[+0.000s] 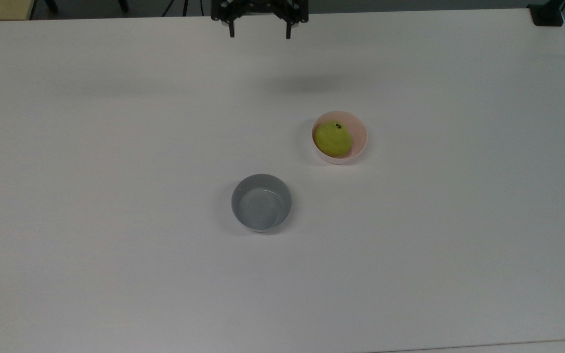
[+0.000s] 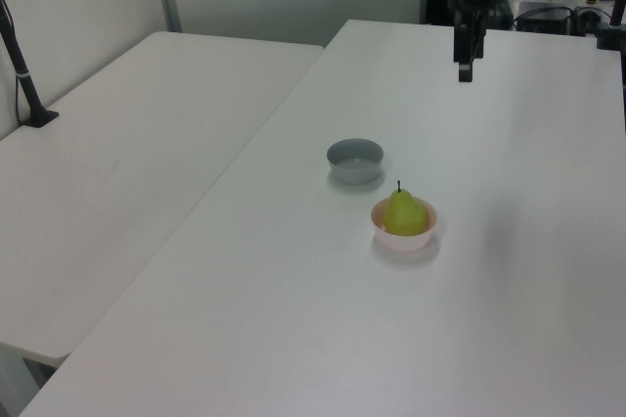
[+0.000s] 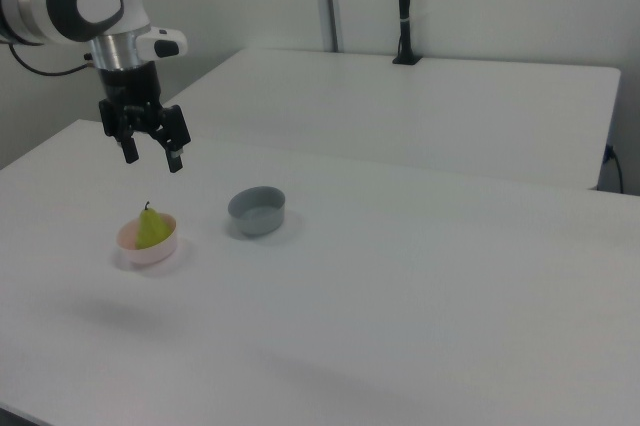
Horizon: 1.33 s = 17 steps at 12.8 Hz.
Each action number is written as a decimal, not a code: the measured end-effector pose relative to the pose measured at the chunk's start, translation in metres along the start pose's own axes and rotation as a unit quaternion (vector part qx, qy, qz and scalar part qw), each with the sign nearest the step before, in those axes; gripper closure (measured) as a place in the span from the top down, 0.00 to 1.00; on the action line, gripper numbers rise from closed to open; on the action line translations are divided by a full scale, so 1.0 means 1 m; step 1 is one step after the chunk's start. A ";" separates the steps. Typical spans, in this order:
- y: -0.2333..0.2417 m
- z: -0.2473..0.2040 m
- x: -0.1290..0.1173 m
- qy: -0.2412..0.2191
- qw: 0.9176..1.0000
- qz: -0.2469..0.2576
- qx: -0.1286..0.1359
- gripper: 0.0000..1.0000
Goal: Place the pear in the bowl
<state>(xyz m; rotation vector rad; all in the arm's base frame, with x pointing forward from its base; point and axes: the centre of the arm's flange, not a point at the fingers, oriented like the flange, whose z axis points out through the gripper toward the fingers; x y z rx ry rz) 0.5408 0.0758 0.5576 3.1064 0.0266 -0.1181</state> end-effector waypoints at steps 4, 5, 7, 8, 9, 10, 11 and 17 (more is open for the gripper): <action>0.056 -0.033 0.000 0.014 0.998 0.054 0.007 1.00; 0.071 -0.040 -0.002 0.021 0.998 0.064 0.009 1.00; 0.107 -0.055 -0.004 0.039 0.998 0.052 0.017 1.00; 0.116 -0.059 -0.004 0.048 0.998 0.036 0.018 1.00; 0.128 -0.062 -0.002 0.063 0.998 0.009 0.017 1.00; 0.134 -0.063 -0.001 0.073 0.997 -0.013 0.014 1.00; 0.136 -0.063 0.001 0.077 0.997 -0.027 0.012 1.00; 0.119 -0.052 0.011 0.072 0.996 -0.048 0.011 1.00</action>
